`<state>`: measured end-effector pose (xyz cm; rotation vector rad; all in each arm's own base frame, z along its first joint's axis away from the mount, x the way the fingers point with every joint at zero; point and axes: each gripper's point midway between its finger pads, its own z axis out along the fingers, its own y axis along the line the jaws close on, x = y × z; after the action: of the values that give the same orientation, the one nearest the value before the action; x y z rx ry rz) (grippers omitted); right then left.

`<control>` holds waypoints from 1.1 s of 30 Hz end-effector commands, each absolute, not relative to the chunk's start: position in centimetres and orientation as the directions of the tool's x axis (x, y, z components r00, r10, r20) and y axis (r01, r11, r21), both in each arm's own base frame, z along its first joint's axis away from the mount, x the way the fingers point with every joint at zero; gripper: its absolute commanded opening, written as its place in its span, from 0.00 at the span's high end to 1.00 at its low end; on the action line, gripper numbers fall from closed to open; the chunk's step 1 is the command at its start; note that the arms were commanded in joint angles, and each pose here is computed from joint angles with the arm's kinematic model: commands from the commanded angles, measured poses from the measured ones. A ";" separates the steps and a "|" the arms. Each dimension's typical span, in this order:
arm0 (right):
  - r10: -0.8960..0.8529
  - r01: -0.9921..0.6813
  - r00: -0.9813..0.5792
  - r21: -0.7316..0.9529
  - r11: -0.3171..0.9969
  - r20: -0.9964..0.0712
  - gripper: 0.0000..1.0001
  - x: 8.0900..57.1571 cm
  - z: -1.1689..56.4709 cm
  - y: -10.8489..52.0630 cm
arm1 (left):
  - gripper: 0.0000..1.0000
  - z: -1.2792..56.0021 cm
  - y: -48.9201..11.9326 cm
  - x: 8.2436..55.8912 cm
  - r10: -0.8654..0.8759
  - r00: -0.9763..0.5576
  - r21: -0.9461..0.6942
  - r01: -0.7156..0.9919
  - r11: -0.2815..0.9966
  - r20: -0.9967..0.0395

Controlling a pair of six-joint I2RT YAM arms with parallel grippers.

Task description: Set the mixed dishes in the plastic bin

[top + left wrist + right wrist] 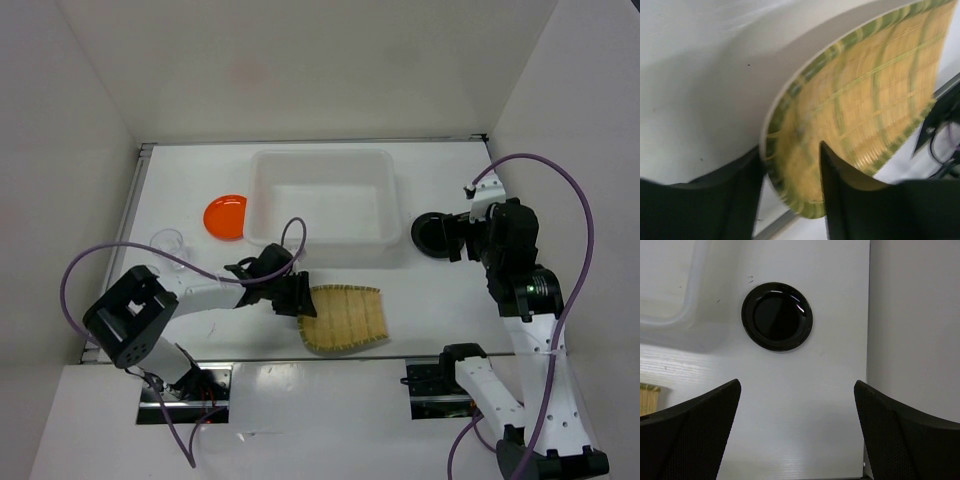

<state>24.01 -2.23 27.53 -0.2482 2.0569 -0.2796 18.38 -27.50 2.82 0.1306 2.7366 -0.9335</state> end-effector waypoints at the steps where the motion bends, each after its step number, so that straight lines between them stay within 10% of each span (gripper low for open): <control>1: -0.316 -0.042 -0.455 -0.335 0.941 -0.833 0.02 24.5 28.1 -2.6 | 0.50 0.3 -26.8 17.1 0.051 -0.974 -0.564 0.170 0.808 -0.220; 11: -0.319 -0.029 -0.448 -0.343 0.939 -0.835 0.02 24.3 28.0 -2.8 | 1.00 0.5 -26.3 17.1 0.065 -0.976 -0.531 0.169 0.831 -0.209; 33: -0.306 -0.002 -0.419 -0.336 0.942 -0.855 0.02 24.4 27.6 -2.9 | 1.00 30.4 -30.3 24.6 -0.030 -0.899 -0.709 0.324 0.626 -0.437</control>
<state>23.79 -2.94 26.09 -0.2497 2.0535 -0.3364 23.43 -29.65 27.68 0.1787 2.4653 -1.1085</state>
